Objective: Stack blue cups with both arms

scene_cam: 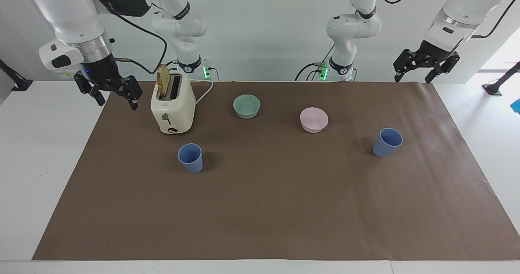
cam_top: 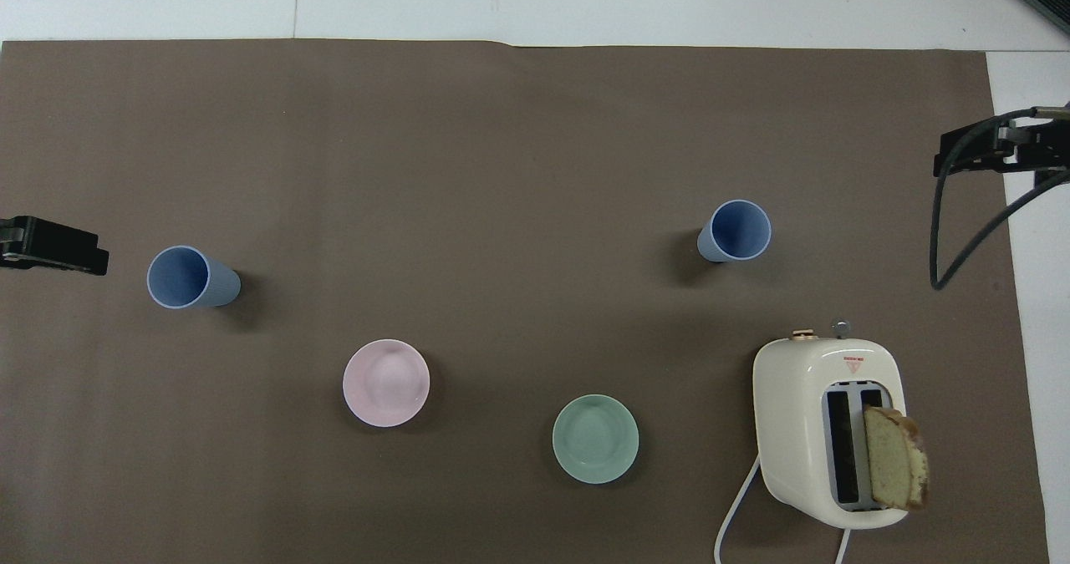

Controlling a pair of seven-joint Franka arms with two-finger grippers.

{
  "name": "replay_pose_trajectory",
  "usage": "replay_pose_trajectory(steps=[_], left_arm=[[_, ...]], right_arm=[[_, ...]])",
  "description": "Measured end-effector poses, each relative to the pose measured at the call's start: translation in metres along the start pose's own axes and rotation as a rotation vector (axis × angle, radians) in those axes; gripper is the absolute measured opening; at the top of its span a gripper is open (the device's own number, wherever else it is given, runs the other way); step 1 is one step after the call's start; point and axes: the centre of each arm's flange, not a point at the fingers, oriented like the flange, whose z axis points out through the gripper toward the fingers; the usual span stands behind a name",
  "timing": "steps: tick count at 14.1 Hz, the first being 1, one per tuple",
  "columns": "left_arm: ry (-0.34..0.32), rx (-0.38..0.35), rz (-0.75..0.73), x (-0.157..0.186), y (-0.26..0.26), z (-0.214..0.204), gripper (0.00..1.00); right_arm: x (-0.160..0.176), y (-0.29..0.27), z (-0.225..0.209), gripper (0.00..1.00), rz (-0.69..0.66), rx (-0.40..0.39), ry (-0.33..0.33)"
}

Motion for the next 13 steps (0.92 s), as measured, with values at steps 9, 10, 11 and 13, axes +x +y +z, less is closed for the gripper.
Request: replay_pose_trajectory(steps=[9,10,11,13], left_arm=[[0.001,0.0,-0.003,0.0008,-0.0017,0.0005,1.0],[0.002,0.0,-0.003,0.0009,-0.0017,0.0004,1.0],[0.003,0.0,-0.003,0.001,-0.0017,0.0003,1.0],[0.008,0.0,-0.003,0.002,-0.0018,0.0005,1.0]], right_arm=[[0.0,0.0,0.0,1.0,0.0,0.0,0.0],[0.0,0.0,0.0,1.0,0.0,0.0,0.0],[0.0,0.0,0.0,1.0,0.0,0.0,0.0],[0.0,0.0,0.0,1.0,0.0,0.0,0.0]])
